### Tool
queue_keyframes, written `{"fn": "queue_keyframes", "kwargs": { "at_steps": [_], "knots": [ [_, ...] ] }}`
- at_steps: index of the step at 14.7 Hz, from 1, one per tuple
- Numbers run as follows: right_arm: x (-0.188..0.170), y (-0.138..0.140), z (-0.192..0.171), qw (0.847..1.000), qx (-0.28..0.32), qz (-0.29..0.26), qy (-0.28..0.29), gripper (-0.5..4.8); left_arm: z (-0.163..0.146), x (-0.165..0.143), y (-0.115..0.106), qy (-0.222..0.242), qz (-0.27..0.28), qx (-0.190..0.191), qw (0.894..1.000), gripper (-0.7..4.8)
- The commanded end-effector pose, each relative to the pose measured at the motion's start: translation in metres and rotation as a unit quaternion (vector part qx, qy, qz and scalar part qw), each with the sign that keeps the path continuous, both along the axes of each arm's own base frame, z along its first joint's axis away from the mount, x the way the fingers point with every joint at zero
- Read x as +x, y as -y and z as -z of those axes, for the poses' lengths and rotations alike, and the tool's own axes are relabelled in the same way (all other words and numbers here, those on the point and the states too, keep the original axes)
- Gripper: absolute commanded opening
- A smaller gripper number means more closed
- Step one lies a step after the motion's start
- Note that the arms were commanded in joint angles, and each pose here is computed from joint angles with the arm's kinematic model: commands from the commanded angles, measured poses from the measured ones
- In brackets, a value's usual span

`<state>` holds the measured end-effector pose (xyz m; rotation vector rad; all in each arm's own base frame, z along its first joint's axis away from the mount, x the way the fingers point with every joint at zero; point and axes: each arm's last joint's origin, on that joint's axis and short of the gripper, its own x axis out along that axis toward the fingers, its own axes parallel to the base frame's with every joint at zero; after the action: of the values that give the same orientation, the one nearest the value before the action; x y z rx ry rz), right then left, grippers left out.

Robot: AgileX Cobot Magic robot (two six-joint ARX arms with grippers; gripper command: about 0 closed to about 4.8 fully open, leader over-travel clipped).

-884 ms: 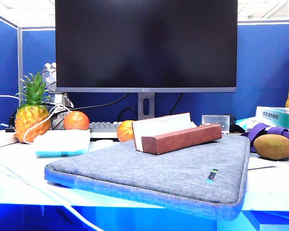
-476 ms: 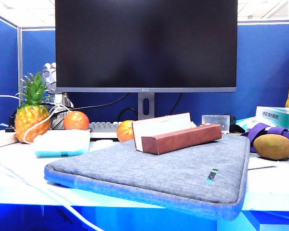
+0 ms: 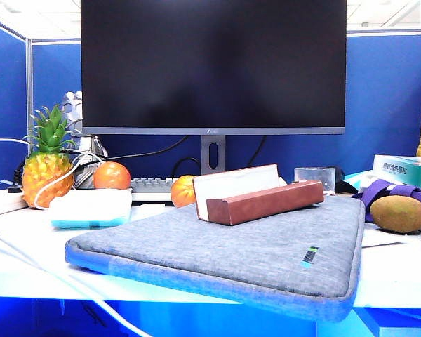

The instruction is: Close the glasses case.

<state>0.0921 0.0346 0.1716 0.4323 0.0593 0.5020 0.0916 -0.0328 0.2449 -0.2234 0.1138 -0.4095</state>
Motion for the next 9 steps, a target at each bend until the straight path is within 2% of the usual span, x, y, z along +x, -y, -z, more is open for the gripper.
{"fn": "queue_keyframes", "kwargs": {
  "at_steps": [1,3,6,9],
  "knots": [
    [0.001,0.001,-0.03,0.999,-0.019,0.017,0.027,-0.02,-0.037,0.043,0.015,-0.024,0.034,0.112,0.993,3.95],
    [0.01,-0.002,-0.059,0.997,-0.062,0.029,0.028,-0.02,-0.06,0.075,0.026,-0.041,0.044,0.149,0.987,3.95],
    [0.045,-0.013,-0.09,0.993,-0.103,0.015,-0.049,-0.01,-0.079,0.114,0.038,-0.035,0.057,0.201,0.977,3.95],
    [0.084,-0.029,-0.109,0.978,-0.161,-0.065,-0.114,-0.01,-0.076,0.141,0.049,-0.041,0.1,0.214,0.971,3.95]
  ]
}}
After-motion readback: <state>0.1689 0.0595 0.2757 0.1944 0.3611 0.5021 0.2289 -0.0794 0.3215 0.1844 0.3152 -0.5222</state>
